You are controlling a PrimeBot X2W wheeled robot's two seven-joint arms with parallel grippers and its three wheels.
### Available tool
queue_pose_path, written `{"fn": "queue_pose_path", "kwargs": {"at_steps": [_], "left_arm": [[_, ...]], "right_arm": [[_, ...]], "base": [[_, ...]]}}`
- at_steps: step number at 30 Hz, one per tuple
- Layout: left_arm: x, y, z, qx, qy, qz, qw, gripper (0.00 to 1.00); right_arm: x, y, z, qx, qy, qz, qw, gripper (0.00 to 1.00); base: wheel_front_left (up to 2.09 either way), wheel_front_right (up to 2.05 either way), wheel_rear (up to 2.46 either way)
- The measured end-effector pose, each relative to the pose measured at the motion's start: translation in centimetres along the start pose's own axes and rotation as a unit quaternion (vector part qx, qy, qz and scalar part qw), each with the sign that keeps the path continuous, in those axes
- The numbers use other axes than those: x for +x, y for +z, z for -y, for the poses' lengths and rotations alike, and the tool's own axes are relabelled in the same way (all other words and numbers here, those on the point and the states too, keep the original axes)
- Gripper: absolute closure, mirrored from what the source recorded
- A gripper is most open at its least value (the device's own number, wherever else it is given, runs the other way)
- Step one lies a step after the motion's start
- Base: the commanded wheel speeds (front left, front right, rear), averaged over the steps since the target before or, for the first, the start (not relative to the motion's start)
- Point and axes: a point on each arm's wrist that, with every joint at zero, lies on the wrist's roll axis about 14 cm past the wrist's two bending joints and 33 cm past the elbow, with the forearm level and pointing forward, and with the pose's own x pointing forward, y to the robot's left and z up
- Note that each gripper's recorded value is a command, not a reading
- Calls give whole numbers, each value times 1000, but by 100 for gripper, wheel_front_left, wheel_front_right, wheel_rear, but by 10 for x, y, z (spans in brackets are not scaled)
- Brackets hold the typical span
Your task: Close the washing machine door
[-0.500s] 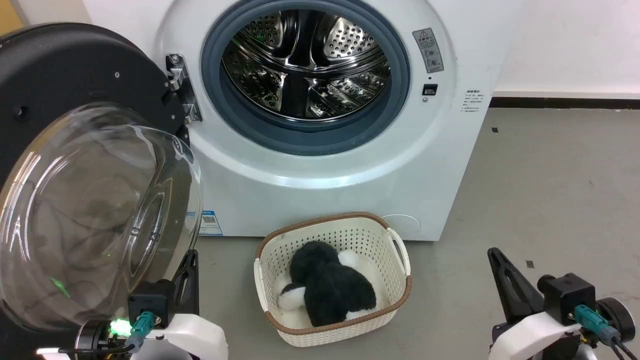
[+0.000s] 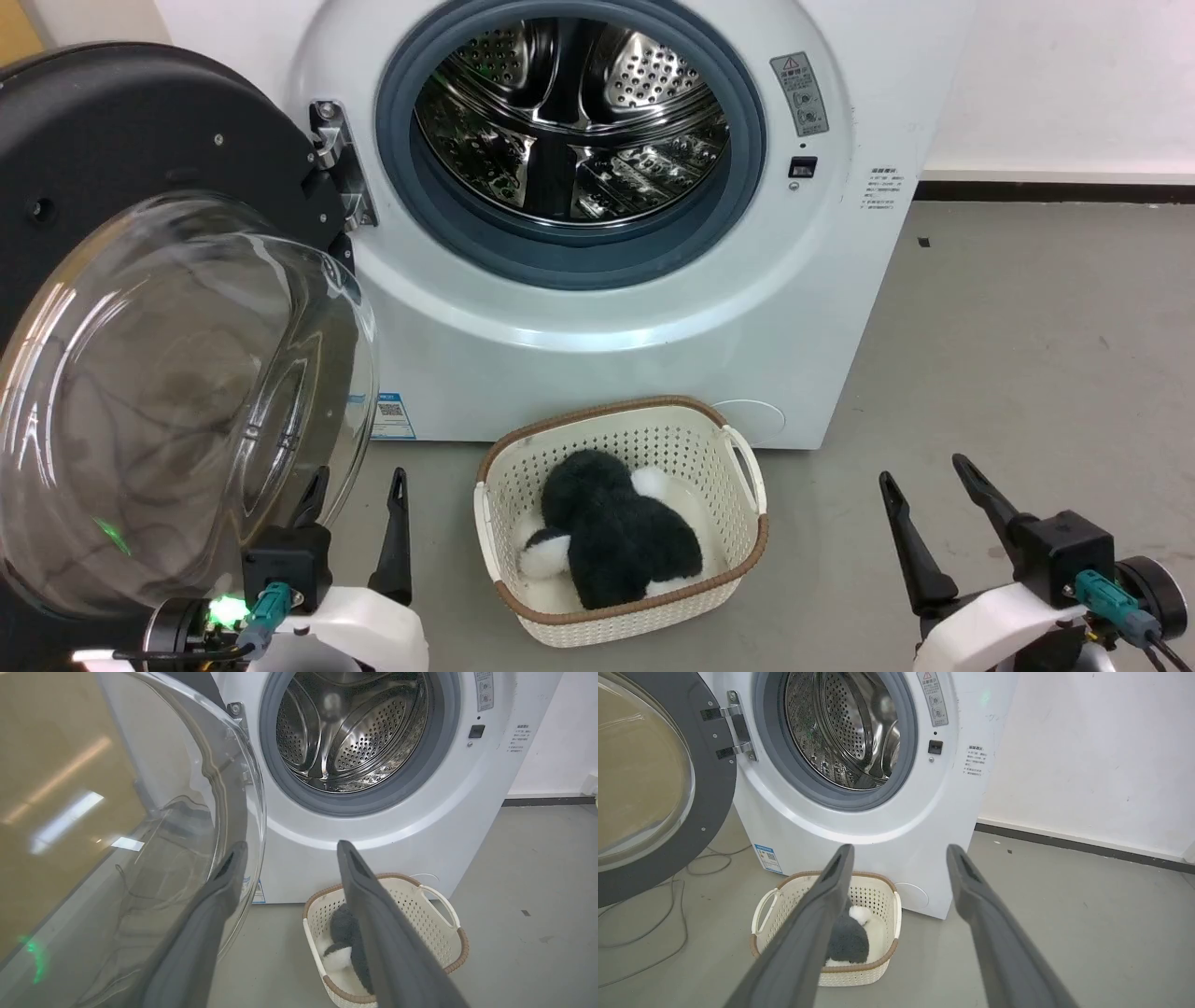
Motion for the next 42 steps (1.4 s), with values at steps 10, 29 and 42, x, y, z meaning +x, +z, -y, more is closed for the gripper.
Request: {"fn": "queue_pose_path", "kwargs": {"at_steps": [10, 29, 42], "left_arm": [[-1, 1, 1, -4, 2, 8, 1000, 0], [-12, 4, -16, -9, 31, 25, 999, 0], [-28, 7, -36, -12, 66, 37, 997, 0]], "right_arm": [[1, 3, -1, 9, 1, 10, 1000, 0], [10, 10, -20, 19, 31, 33, 999, 0], [19, 14, -45, 31, 69, 46, 996, 0]], "base": [[0, 0, 0], [0, 0, 0], [0, 0, 0]]}}
